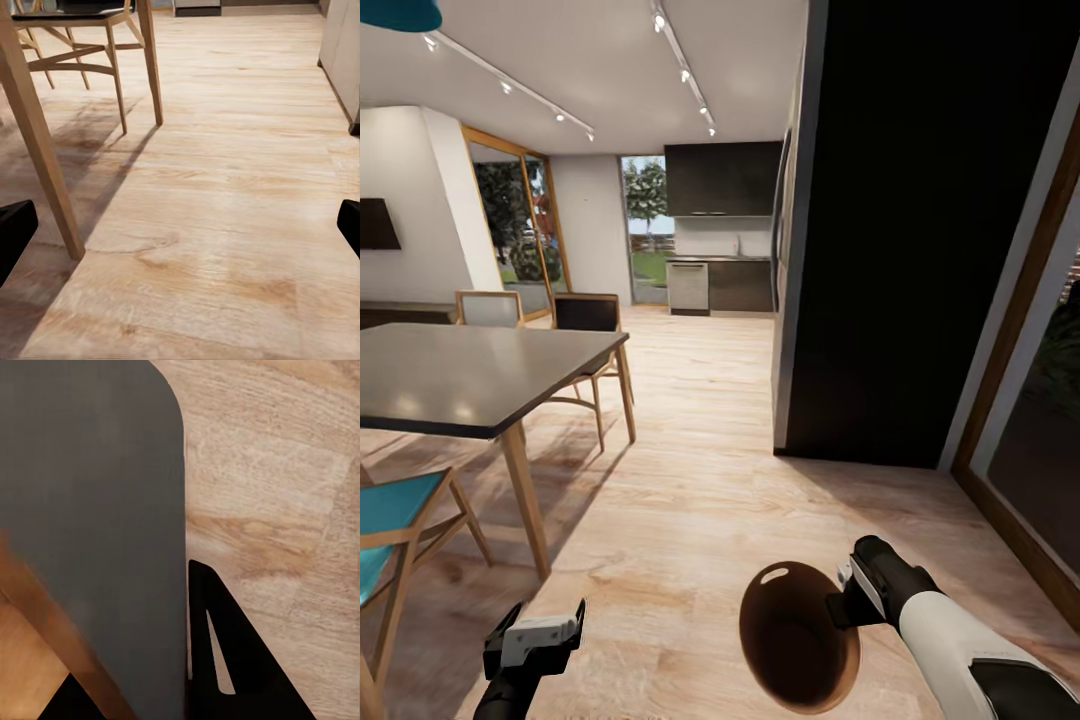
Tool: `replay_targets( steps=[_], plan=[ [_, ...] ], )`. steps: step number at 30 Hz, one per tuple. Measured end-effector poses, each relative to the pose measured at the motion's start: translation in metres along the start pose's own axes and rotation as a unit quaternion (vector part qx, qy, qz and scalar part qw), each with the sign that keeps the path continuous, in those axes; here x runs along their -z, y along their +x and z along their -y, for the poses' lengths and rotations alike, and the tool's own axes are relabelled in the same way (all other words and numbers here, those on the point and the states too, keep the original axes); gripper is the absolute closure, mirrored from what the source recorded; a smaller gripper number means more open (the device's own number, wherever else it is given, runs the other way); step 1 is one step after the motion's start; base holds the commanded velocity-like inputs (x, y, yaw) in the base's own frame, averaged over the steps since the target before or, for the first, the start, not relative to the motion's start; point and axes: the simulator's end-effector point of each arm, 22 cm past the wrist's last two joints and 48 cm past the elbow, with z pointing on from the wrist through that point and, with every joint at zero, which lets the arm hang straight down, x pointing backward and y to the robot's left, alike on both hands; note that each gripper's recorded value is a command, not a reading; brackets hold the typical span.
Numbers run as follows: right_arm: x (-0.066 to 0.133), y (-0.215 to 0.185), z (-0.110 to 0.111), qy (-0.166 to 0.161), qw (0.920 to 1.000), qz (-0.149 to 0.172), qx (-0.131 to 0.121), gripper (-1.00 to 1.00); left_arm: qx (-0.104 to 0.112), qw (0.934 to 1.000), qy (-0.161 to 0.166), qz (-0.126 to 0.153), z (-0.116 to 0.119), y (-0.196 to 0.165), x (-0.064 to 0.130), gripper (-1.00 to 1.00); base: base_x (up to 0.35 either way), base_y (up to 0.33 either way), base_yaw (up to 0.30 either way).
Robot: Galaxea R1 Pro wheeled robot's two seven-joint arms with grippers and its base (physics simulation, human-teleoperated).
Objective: Put the three can of soda from the living room inside the tash can in the kitchen.
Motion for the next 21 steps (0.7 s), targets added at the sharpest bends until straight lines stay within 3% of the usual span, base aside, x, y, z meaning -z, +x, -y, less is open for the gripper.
replay_targets(
  steps=[6, 15, 21],
  plan=[
    [0.001, -0.002, -0.002, -0.004, 1.0, 0.003, -0.004, 1.0, 0.0, 1.0, 0.0, 0.0, 0.0, 0.0, 0.0, -1.0, 0.0, 0.0, 0.171],
    [0.003, -0.007, -0.003, -0.003, 1.0, 0.009, -0.001, 1.0, 0.0, 1.0, -0.001, 0.002, 0.0, -0.001, 0.0, -1.0, -0.011, 0.0, 0.01],
    [0.01, -0.018, -0.003, -0.004, 0.9997, 0.024, -0.001, 1.0, 0.001, 1.0, 0.0, 0.002, 0.0, -0.001, 0.0, -1.0, -0.181, 0.0, 0.0]
  ],
)
